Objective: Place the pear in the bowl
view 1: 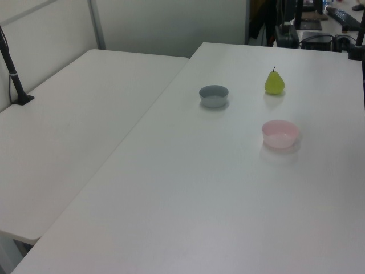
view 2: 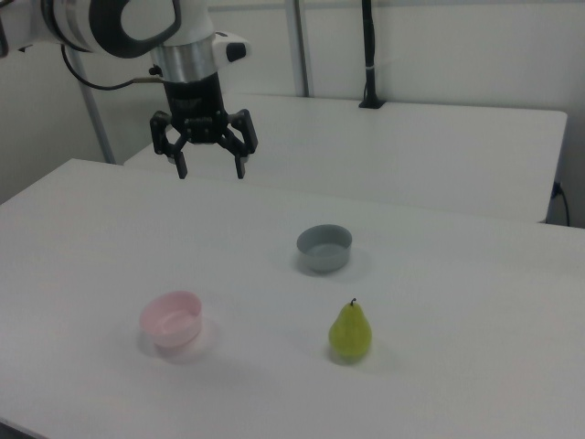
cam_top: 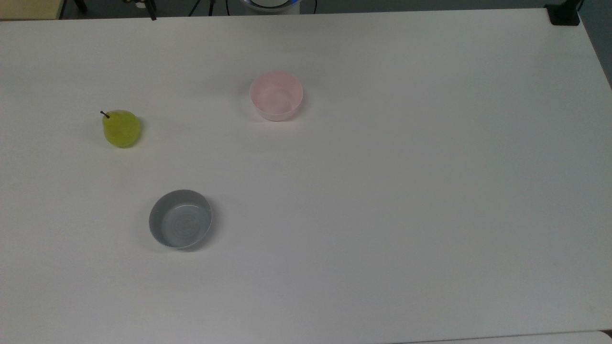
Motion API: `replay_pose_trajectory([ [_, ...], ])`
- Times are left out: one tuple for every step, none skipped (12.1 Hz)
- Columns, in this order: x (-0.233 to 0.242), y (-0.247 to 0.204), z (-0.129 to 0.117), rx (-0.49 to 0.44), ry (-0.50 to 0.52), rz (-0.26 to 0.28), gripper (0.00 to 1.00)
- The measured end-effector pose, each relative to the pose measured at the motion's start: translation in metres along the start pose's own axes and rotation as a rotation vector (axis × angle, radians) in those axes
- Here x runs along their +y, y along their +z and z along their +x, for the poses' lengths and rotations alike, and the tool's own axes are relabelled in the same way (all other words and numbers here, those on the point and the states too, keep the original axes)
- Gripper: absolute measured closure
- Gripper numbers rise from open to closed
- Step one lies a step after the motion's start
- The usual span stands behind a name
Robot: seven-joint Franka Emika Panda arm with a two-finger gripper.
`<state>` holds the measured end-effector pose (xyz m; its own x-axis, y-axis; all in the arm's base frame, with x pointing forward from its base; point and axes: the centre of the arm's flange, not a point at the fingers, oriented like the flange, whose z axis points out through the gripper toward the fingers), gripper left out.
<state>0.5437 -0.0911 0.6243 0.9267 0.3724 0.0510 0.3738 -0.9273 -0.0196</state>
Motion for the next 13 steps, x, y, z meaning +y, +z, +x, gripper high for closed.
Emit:
replay_pose_trajectory([
  [0.01,0.002,-0.005,-0.014,0.0,-0.015,0.0],
  [0.021,0.005,-0.01,-0.038,0.004,-0.04,0.0],
  [0.033,0.007,-0.014,-0.046,0.02,-0.063,0.0],
  [0.048,0.006,-0.019,-0.028,0.043,-0.088,0.0],
  [0.065,0.008,-0.025,-0.004,0.071,-0.109,0.0],
  [0.085,0.015,-0.032,0.019,0.096,-0.131,0.0],
  [0.104,0.027,-0.041,0.03,0.103,-0.147,0.0],
  [0.121,0.041,-0.05,0.025,0.104,-0.153,0.0],
  [0.134,0.056,-0.056,0.011,0.112,-0.151,0.0],
  [0.144,0.072,-0.057,-0.001,0.125,-0.147,0.0],
  [0.151,0.09,-0.056,-0.003,0.14,-0.13,0.0],
  [0.159,0.112,-0.055,0.01,0.165,-0.107,0.0],
  [0.167,0.131,-0.057,0.02,0.188,-0.093,0.0],
])
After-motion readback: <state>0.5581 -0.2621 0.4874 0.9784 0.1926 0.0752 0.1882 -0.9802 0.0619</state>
